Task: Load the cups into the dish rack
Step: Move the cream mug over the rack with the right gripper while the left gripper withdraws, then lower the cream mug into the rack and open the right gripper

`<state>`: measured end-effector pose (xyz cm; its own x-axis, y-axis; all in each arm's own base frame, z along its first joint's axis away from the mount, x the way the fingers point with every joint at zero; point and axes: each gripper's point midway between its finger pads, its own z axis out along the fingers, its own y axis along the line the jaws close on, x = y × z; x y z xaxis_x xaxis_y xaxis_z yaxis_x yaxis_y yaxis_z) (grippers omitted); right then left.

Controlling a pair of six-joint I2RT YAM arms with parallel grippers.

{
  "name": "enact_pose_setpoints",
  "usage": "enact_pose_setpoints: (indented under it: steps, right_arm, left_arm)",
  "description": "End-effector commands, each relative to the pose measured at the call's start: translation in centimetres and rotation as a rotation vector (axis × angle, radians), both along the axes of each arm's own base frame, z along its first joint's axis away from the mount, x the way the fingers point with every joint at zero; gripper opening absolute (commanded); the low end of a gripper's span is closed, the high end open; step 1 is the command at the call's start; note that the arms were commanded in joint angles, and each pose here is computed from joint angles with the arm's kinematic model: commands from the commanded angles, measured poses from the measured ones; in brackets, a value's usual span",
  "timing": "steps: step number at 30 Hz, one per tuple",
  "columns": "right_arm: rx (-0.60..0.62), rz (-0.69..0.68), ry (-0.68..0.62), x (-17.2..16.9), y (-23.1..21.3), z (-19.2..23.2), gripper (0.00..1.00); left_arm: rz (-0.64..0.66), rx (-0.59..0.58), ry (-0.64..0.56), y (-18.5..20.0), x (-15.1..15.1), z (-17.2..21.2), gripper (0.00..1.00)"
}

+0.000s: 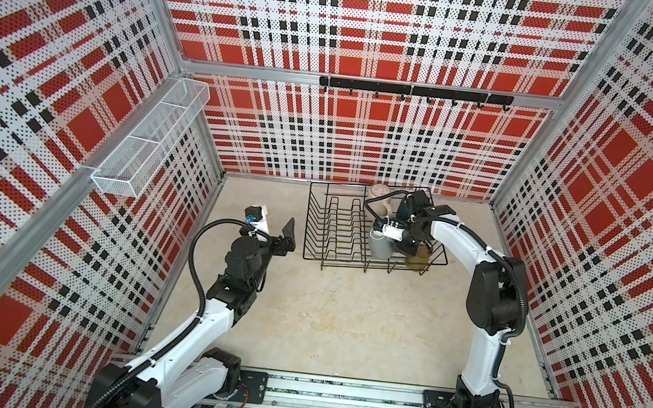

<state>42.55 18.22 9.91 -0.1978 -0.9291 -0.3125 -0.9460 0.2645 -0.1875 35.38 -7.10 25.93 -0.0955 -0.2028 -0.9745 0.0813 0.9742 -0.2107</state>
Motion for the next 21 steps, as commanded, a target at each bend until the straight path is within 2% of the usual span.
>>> enact_pose_setpoints:
  steps: [1,8,16,21]
  right_arm:
    - [0.088,0.027,-0.03,0.6,2.0,0.3,0.0]
    - [0.105,0.03,0.002,0.4,2.3,-0.9,0.01]
    - [0.083,0.028,0.013,-0.3,1.8,-1.1,0.15]
    - [0.07,0.017,-0.002,-0.1,0.8,-0.4,0.2]
  left_arm:
    - [0.029,-0.014,-0.015,0.7,0.1,0.8,0.91]
    - [0.036,-0.012,0.004,1.0,0.0,0.3,0.91]
    - [0.044,-0.01,0.013,1.2,-0.1,0.0,0.91]
    - [0.059,-0.023,0.021,1.5,0.0,-0.2,0.92]
